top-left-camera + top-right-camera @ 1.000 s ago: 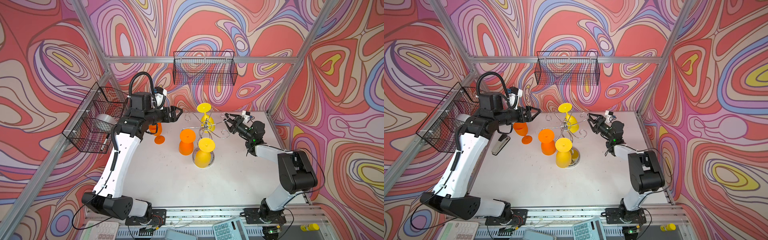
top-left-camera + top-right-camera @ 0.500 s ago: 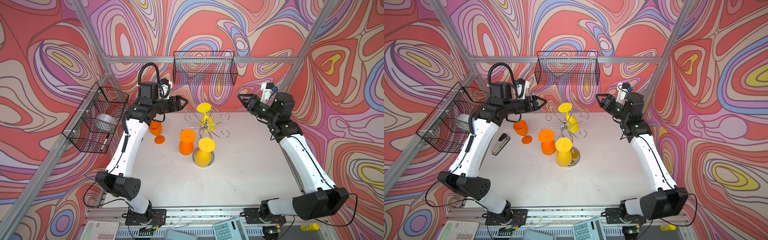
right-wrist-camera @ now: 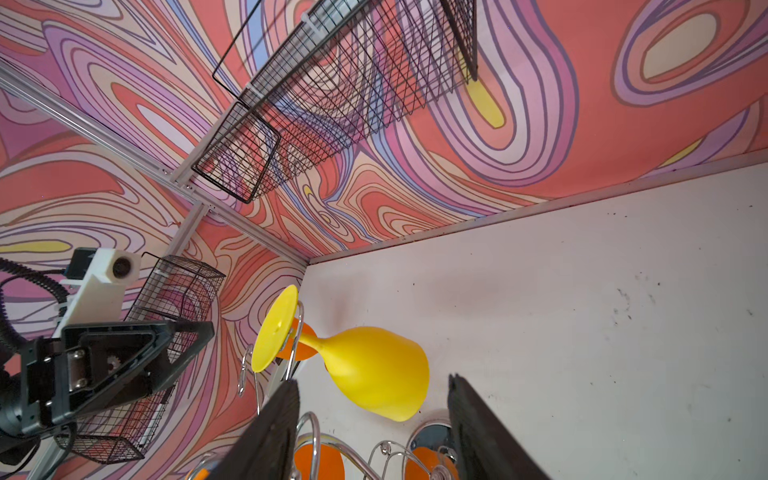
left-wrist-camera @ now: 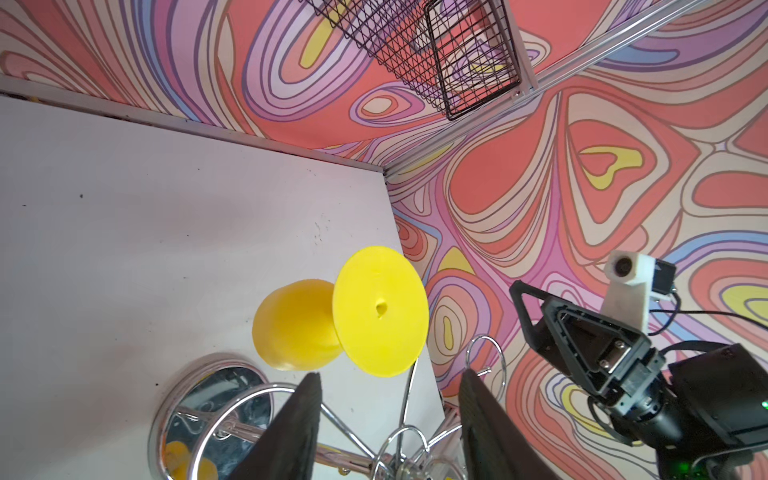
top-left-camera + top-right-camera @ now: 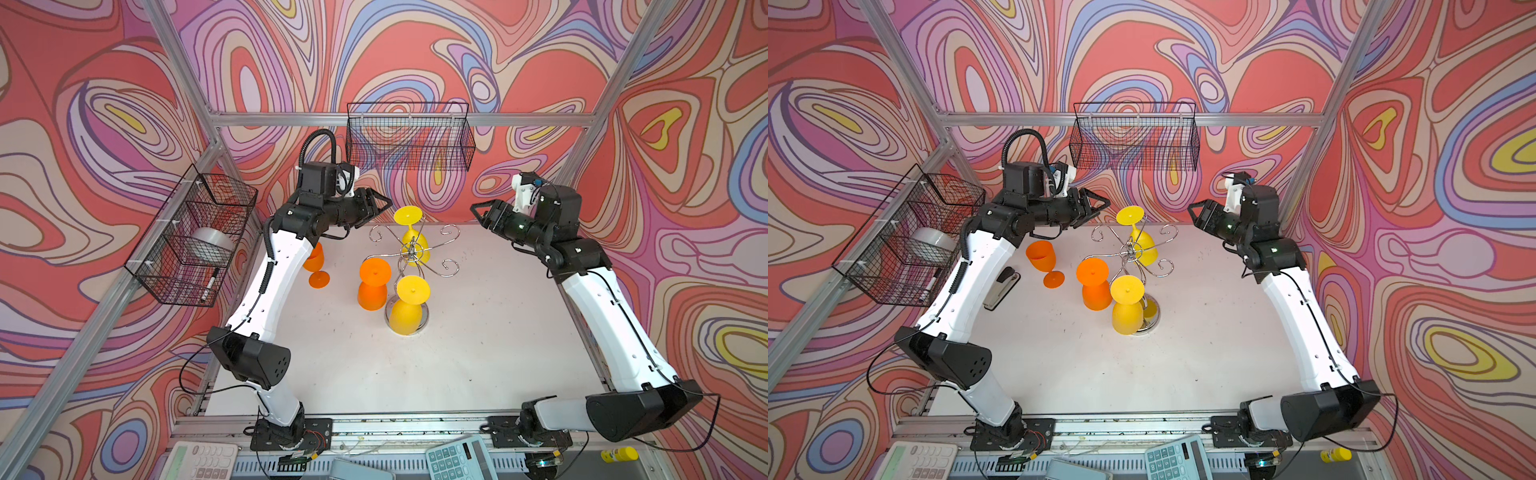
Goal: Take the wine glass off the wine glass rack
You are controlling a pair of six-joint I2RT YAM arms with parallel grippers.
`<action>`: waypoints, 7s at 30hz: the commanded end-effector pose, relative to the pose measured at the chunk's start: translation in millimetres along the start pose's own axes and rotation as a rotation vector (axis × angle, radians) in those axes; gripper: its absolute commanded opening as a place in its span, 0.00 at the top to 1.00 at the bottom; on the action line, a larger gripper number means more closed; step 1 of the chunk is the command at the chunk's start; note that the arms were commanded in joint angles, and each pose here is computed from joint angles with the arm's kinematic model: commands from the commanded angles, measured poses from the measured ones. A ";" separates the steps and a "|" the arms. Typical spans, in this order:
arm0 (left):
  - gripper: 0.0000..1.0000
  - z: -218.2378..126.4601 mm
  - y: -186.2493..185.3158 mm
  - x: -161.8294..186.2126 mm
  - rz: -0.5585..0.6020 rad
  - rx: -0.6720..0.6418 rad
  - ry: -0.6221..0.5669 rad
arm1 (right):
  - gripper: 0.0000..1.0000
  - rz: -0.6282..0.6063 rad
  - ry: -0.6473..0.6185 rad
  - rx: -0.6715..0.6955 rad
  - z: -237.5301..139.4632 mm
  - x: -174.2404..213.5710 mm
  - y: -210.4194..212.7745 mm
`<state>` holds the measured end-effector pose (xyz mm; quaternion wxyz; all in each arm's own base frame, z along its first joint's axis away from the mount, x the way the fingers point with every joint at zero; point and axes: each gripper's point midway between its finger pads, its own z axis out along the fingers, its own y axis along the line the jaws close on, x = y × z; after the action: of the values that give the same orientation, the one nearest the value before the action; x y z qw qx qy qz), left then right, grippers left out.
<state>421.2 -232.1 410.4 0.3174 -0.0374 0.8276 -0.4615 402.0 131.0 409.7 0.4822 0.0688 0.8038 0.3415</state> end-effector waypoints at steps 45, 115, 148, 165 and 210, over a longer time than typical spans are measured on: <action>0.64 32.9 2.5 35.0 -0.456 -0.134 -0.207 | 0.40 -0.115 0.035 0.103 -4.2 24.0 -11.4; 0.33 22.9 -24.7 -13.5 -0.208 0.066 -0.089 | 0.42 -0.114 -0.002 0.147 17.8 31.6 0.5; 0.45 65.0 -12.4 -9.7 -0.060 0.071 0.071 | 0.43 -0.141 0.010 0.096 14.2 20.2 20.5; 0.45 91.5 -8.2 1.1 -0.064 0.069 0.117 | 0.43 -0.151 0.003 0.108 9.6 23.8 15.7; 0.50 90.0 4.0 23.1 0.123 -0.127 0.125 | 0.43 -0.148 -0.012 0.111 20.5 27.3 8.1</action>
<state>467.2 -298.7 347.7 0.2940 0.0034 0.8810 -0.3706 404.7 159.7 382.4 0.4951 0.0385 0.8286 0.2586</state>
